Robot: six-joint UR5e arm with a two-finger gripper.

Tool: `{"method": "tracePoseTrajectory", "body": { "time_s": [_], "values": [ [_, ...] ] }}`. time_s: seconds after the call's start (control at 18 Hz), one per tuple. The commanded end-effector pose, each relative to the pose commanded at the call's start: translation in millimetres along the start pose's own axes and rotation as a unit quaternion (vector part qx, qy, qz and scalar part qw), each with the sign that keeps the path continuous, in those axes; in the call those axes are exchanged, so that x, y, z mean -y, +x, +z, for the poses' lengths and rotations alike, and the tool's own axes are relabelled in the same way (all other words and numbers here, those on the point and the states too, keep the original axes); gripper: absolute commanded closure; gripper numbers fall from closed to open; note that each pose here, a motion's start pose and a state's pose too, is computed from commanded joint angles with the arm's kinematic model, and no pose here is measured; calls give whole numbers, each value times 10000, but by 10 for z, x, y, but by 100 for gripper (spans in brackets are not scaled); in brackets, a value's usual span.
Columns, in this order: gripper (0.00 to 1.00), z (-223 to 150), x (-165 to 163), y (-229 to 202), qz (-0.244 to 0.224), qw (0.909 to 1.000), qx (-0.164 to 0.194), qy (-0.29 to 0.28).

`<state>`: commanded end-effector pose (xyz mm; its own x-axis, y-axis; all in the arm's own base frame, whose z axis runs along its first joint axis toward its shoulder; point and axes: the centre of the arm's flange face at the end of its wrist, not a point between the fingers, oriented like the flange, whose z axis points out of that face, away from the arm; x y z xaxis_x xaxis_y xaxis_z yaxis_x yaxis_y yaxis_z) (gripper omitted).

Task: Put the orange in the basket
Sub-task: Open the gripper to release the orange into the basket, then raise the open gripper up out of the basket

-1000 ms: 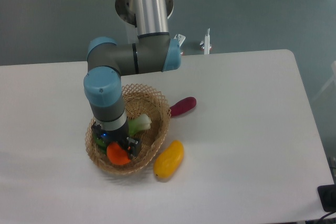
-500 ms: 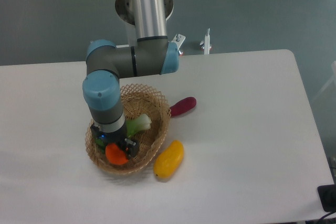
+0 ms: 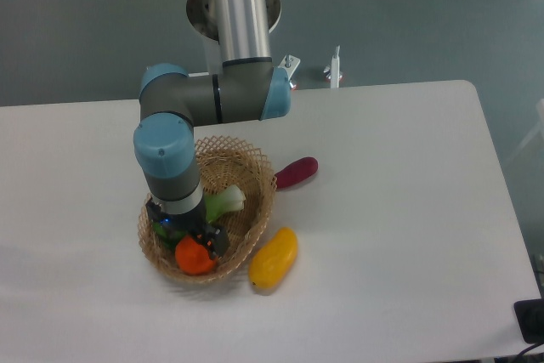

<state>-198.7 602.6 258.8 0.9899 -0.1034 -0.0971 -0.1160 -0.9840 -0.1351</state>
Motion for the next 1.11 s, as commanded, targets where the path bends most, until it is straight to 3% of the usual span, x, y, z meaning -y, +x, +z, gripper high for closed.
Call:
{"method": "tracePoseTrajectory", "body": {
  "time_s": [0.22, 0.56, 0.83, 1.11],
  "values": [
    [0, -246, 48, -82, -22, 9997, 147, 187],
    [0, -826, 40, -557, -118, 9980, 478, 384],
    [0, -1227, -155, -794, 470, 9978, 412, 203],
    [0, -1351, -261, -893, 937, 9947, 419, 113]
  ]
}}
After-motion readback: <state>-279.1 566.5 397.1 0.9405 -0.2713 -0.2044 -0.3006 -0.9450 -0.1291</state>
